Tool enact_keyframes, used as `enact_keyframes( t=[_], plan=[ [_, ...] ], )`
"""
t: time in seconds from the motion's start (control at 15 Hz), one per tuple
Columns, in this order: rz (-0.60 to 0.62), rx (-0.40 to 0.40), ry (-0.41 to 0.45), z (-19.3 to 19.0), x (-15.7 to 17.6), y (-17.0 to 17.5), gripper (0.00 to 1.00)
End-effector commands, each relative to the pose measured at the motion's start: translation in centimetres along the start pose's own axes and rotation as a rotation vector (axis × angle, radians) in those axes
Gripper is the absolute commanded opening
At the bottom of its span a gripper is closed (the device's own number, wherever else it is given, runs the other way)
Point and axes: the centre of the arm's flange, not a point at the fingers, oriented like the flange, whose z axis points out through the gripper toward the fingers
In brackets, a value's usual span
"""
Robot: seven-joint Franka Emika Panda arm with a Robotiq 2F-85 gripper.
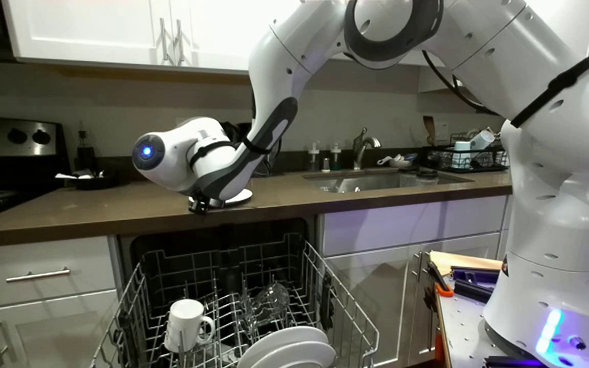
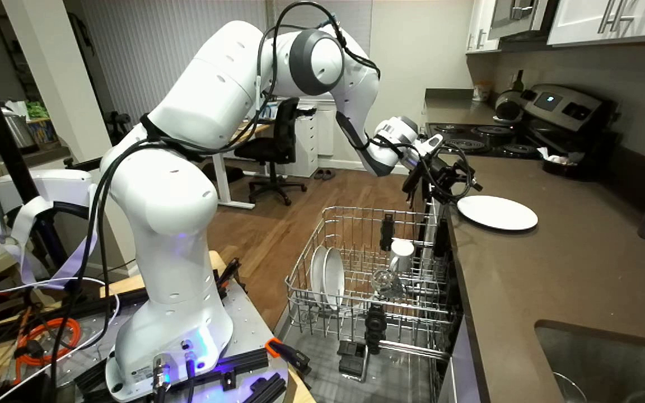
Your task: Pick up the white plate from the countertop and put it in the dishwasher.
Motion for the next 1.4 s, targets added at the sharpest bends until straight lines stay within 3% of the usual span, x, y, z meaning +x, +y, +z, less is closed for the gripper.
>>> enact_keyframes(
  t=[0.0,0.2,0.27,0.33,0.4,0.6,0.87,1.0,1.33],
  plan=[
    [0.017,-0.069,0.013,0.8,0.3,-0.6,0.64],
    [0.015,-0.082,0.010,0.9,0.1,-1.0,0.56],
    [0.012,-0.089,0.010,0.9,0.2,-1.0,0.58],
    [0.010,-0.092,0.008,0.9,0.1,-1.0,0.50],
    [0.008,-0.092,0.007,0.9,0.1,-1.1,0.30],
    [-0.002,-0.079,-0.002,0.7,-0.3,-1.1,0.10],
    [-0.017,-0.052,-0.012,-0.4,-0.7,-0.5,0.01],
    [-0.020,-0.038,-0.012,-1.1,-0.8,0.0,0.05],
    [-0.037,0.025,-0.008,-3.7,-1.4,1.4,0.06]
  ],
)
